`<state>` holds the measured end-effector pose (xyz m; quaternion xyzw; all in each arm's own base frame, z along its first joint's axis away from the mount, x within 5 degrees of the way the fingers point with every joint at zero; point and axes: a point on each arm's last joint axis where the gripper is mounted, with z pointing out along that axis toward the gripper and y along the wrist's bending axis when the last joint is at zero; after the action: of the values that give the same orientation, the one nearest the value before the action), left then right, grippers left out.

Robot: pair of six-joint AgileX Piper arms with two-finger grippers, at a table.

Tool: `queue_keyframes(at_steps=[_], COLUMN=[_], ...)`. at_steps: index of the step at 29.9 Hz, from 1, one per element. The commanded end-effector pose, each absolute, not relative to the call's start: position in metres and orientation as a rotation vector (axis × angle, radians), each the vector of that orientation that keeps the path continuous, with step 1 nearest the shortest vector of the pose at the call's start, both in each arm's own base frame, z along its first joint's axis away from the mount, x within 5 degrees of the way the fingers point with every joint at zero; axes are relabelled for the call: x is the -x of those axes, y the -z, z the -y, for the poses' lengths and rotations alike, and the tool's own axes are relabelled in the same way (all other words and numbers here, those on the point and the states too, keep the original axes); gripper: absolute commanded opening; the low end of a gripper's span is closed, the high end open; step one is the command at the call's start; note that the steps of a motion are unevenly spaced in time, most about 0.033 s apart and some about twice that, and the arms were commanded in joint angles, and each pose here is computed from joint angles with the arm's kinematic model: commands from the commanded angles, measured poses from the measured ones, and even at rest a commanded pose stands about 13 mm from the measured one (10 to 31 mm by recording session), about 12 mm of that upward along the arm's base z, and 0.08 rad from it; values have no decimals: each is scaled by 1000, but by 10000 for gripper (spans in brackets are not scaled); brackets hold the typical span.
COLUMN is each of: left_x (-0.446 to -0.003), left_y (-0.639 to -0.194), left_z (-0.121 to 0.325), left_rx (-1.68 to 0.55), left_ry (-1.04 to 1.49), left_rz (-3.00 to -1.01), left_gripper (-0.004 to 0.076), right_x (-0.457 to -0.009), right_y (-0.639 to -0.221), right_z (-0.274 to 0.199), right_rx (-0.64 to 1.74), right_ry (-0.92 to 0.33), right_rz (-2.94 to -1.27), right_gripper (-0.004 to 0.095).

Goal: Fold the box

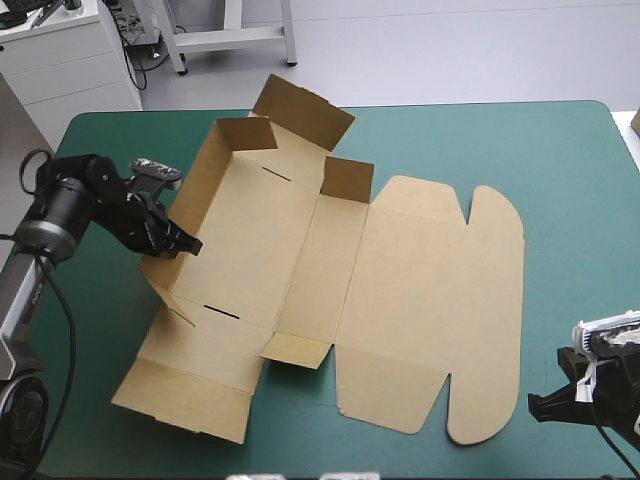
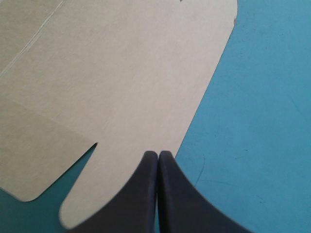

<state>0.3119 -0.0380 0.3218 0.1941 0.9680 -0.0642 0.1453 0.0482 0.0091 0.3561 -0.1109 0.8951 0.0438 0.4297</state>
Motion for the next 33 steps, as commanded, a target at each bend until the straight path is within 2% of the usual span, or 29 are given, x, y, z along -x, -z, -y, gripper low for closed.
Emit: queue_keyframes(at_steps=[1, 8, 10, 15, 22, 33], left_x=[-312, -335, -339, -342, -334, -325], left_y=[-352, -361, -358, -351, -358, -363], left_z=[59, 102, 119, 153, 188, 215], left_rx=[-759, -1106, -1168, -1256, -1440, -1545], left_ry=[-7, -325, -348, -332, -502, -541], left_rz=[-2719, -2541, -2499, -2381, -2116, -1923], left_gripper=[-32, -32, -32, -32, -32, -32], right_x=[-51, -51, -51, -51, -51, -51], right_y=[-366, -366, -366, -366, -366, -366], right_z=[-9, -9, -9, -9, -9, -9], right_rx=[260, 240, 221, 199, 180, 168], right_ry=[-107, -118, -128, -141, -154, -159], right_rz=[-2172, -2177, -2180, -2181, -2183, -2186], right_gripper=[-23, -23, -23, -23, -23, -23])
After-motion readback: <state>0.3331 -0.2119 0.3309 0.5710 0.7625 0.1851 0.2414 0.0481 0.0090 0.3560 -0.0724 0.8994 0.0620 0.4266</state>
